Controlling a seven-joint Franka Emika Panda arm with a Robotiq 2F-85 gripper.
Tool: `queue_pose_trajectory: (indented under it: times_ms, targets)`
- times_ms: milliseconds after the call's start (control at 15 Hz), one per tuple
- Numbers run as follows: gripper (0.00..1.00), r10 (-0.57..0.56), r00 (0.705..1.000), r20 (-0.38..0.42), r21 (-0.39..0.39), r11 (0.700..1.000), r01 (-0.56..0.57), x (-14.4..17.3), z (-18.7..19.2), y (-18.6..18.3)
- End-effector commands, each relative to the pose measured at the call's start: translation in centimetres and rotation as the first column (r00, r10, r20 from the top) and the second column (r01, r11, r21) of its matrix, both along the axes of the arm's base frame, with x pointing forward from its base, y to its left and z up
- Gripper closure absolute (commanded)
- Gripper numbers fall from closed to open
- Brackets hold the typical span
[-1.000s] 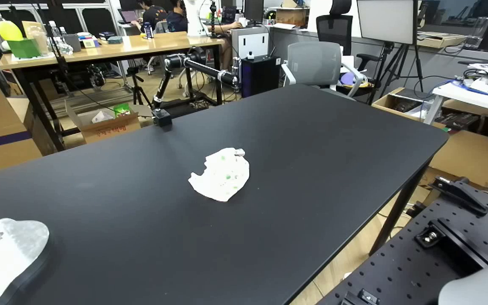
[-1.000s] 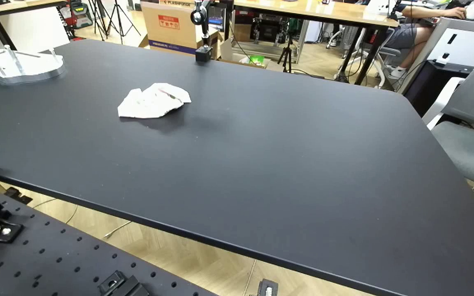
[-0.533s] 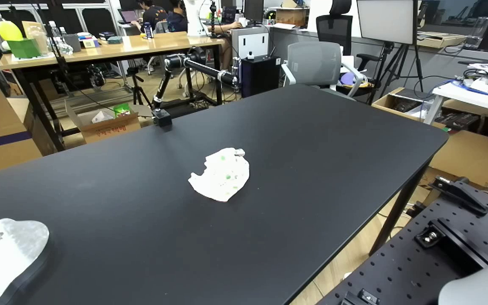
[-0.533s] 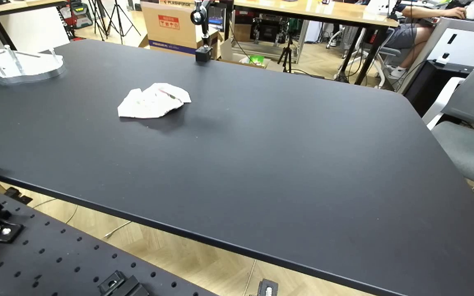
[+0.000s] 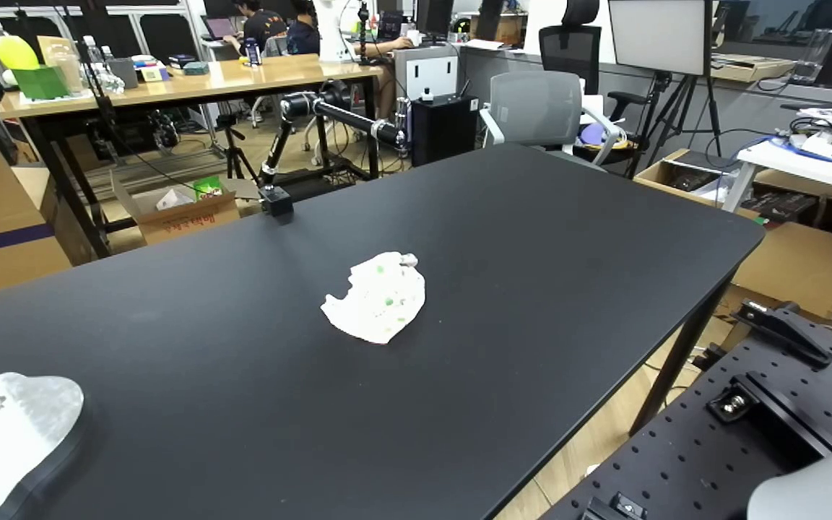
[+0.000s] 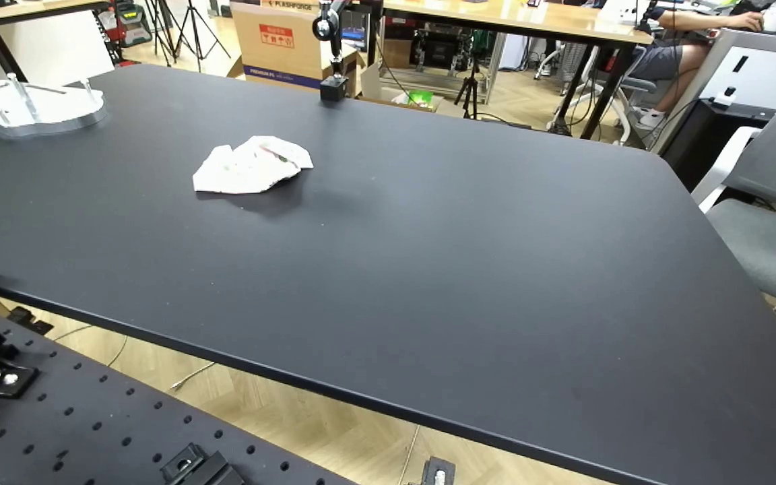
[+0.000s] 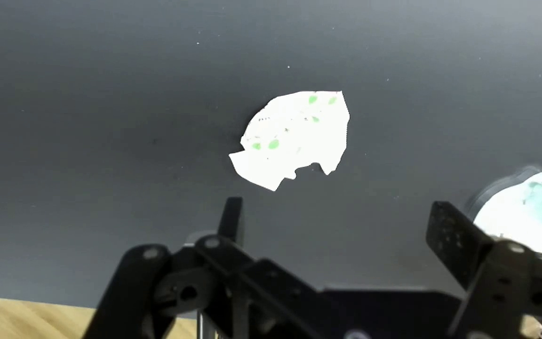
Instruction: Hang the cloth on the stand
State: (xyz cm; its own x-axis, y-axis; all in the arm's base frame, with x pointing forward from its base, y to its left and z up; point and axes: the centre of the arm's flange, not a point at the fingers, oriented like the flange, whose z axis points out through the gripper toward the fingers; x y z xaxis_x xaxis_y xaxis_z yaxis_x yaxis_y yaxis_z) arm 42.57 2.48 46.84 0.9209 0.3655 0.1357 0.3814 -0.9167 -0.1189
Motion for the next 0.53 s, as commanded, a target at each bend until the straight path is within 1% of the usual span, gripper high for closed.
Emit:
queue_pose_trajectory:
  times_ms: [0, 133, 267, 467]
  targets:
    - [0.00, 0.043, 0.999, 0.024, -0.071, 0.997, -0.042, 0.8, -3.4, 4.2]
    - [0.00, 0.047, 0.997, 0.067, -0.107, 0.993, -0.039, 1.3, -5.4, 6.3]
    - [0.00, 0.028, 0.994, 0.110, -0.121, 0.993, -0.015, 1.9, -7.4, 8.2]
    - [0.00, -0.051, 0.988, 0.147, -0.151, 0.986, 0.073, 2.7, -10.4, 9.4]
